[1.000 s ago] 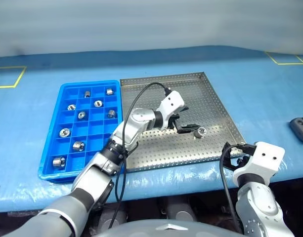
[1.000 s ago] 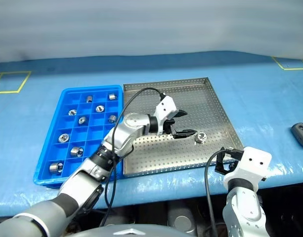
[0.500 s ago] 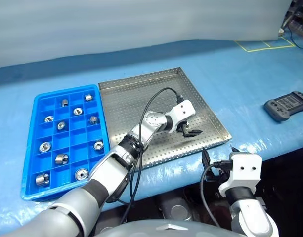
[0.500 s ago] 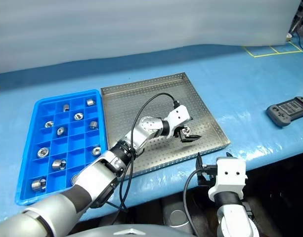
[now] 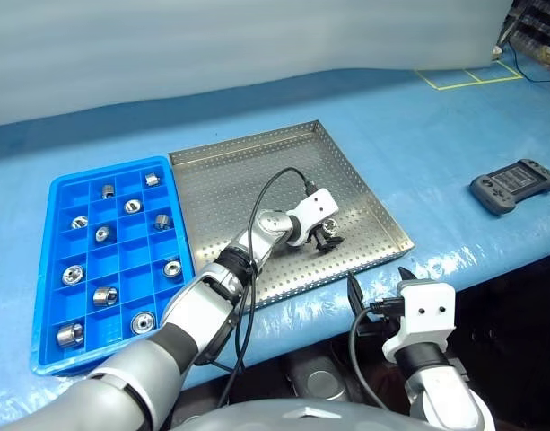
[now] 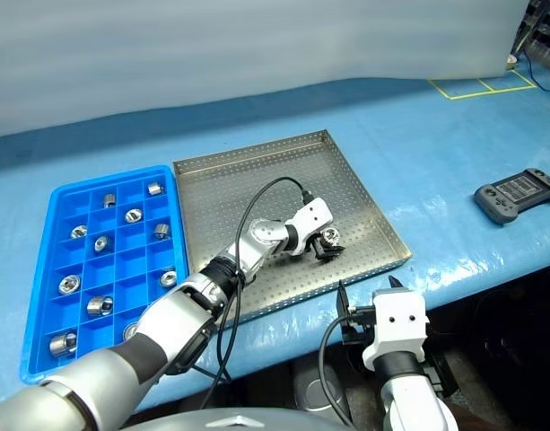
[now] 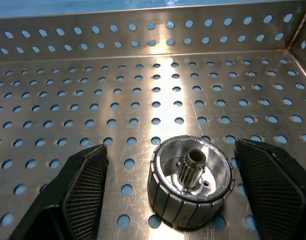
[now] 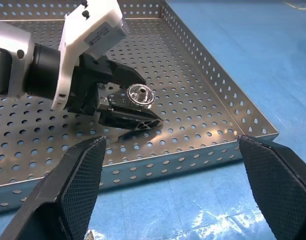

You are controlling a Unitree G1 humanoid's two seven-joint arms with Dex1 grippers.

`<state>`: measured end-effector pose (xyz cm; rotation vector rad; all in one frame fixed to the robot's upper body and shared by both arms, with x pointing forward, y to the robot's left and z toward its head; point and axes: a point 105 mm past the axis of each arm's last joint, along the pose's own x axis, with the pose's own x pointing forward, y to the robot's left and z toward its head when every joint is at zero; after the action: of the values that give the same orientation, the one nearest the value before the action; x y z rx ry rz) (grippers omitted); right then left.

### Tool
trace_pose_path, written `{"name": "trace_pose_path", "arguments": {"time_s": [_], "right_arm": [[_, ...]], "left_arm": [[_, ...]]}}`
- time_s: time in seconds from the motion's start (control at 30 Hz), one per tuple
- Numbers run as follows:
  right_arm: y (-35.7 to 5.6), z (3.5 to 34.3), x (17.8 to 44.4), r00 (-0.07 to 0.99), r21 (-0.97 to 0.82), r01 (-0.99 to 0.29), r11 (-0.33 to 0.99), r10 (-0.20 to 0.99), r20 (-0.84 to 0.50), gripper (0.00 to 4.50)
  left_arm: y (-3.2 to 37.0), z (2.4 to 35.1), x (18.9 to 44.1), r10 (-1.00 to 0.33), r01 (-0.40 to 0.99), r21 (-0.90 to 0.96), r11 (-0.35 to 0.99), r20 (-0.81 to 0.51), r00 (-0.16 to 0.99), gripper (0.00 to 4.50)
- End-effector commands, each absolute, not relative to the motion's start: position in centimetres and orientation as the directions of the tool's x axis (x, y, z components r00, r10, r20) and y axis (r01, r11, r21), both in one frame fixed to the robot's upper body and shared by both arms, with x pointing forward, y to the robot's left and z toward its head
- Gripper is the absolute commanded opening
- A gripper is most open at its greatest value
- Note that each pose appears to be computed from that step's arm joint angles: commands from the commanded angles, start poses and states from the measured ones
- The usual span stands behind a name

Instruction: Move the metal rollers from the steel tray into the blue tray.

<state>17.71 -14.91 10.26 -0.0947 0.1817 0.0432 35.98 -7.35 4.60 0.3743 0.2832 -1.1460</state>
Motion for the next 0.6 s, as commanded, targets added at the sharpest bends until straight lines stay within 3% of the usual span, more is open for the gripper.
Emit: {"name": "trace_pose_path", "arguments": {"time_s": [0.03,0.33,0.43,0.6], "right_arm": [[-14.8,11.6,17.7,0.990,-0.088,-0.047,0.995,0.035,-0.134,4.45],[-15.1,11.8,18.4,0.991,-0.099,-0.050,0.994,0.037,-0.129,4.50],[-14.9,11.9,18.6,0.990,-0.102,-0.066,0.993,0.053,-0.128,4.50],[-14.0,12.4,19.5,0.987,-0.100,-0.124,0.987,0.113,-0.111,4.50]], "left_arm": [[-10.8,5.9,34.4,-0.876,0.947,0.109,0.301,-0.362,0.320,4.50],[-11.3,5.4,33.5,-0.898,0.961,0.051,0.273,-0.344,0.273,1.68],[-11.3,6.1,33.7,-0.906,0.958,0.052,0.283,-0.314,0.284,1.70],[-10.4,11.3,36.2,-0.913,0.921,0.035,0.387,-0.125,0.388,1.70]]}}
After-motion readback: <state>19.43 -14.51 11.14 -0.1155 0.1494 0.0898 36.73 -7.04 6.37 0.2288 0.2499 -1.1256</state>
